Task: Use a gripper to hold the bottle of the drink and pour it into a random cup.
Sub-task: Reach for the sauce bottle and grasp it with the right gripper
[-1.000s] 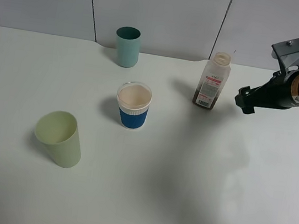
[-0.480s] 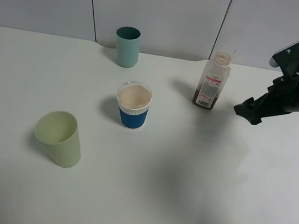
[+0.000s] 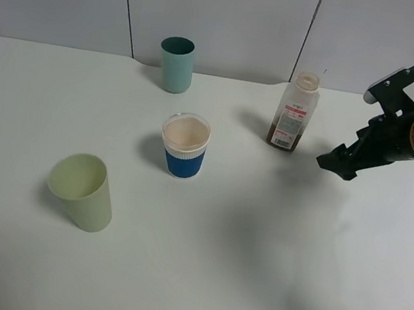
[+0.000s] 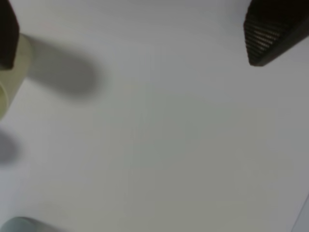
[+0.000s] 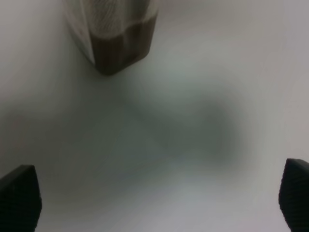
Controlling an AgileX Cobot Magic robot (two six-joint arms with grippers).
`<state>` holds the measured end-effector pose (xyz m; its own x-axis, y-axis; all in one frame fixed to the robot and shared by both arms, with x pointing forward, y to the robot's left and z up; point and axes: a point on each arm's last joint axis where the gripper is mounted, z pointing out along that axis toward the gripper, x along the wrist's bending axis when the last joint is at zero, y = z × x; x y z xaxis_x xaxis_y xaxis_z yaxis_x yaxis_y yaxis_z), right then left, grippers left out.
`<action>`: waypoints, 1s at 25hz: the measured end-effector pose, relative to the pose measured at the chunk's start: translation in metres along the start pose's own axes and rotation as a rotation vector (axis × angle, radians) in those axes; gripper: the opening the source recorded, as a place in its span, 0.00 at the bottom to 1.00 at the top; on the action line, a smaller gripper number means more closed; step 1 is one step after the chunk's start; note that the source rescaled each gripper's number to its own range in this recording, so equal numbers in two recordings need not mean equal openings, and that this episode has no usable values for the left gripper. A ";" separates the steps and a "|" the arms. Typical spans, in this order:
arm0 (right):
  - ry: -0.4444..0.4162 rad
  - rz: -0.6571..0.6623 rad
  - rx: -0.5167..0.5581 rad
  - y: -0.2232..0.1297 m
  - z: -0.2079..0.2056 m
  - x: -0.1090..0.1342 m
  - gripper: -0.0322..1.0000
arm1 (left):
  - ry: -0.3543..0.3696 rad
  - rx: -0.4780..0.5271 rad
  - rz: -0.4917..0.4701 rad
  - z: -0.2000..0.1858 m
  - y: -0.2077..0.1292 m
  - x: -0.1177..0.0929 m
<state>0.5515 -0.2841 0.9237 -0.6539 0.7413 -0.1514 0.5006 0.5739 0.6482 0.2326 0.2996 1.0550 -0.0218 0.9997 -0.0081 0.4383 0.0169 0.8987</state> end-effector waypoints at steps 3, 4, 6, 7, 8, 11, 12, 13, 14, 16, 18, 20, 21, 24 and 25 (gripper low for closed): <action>-0.010 -0.008 -0.012 0.004 -0.001 -0.003 1.00 | 0.000 0.000 0.000 0.000 0.000 0.000; -0.012 -0.009 -0.014 0.005 -0.001 -0.004 1.00 | 0.000 0.000 0.000 0.000 0.000 0.000; -0.011 -0.012 -0.020 0.008 0.001 -0.006 1.00 | 0.000 0.000 0.000 0.000 0.000 0.000; -0.005 -0.012 -0.025 0.009 0.002 -0.007 1.00 | 0.000 0.000 0.000 0.000 0.000 0.000; 0.008 -0.011 -0.029 0.009 0.004 -0.007 1.00 | 0.000 0.000 0.000 0.000 0.000 0.000; 0.049 -0.005 -0.035 0.009 0.013 -0.007 1.00 | 0.000 0.000 0.000 0.000 0.000 0.000; 0.055 -0.004 -0.035 0.008 0.016 -0.008 1.00 | 0.000 0.000 0.000 0.000 0.000 0.000; 0.060 -0.005 -0.032 0.008 0.019 -0.009 1.00 | 0.000 0.000 0.000 0.000 0.000 0.000; 0.066 -0.007 -0.031 0.007 0.022 -0.010 1.00 | 0.000 0.000 0.000 0.000 0.000 0.000; 0.072 -0.014 -0.034 0.009 0.027 -0.013 1.00 | 0.000 0.000 0.000 0.000 0.000 0.000; 0.075 -0.019 -0.045 0.012 0.031 -0.017 1.00 | 0.000 0.000 0.000 0.000 0.000 0.000; 0.092 -0.027 -0.064 0.017 0.036 -0.021 1.00 | 0.000 0.000 0.000 0.000 0.000 0.000; 0.103 -0.035 -0.076 0.019 0.038 -0.022 1.00 | 0.000 0.000 0.000 0.000 0.000 0.000; 0.133 -0.060 -0.107 0.024 0.045 -0.026 1.00 | 0.000 0.000 0.000 0.000 0.000 0.000; 0.143 -0.068 -0.117 0.026 0.047 -0.027 1.00 | 0.000 0.000 0.000 0.000 0.000 0.000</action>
<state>0.6093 -0.2727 0.9095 -0.7619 0.6406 -0.0956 0.3887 0.5703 0.7236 0.2326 0.2996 1.0550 -0.0218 0.9997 -0.0081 0.4383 0.0169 0.8987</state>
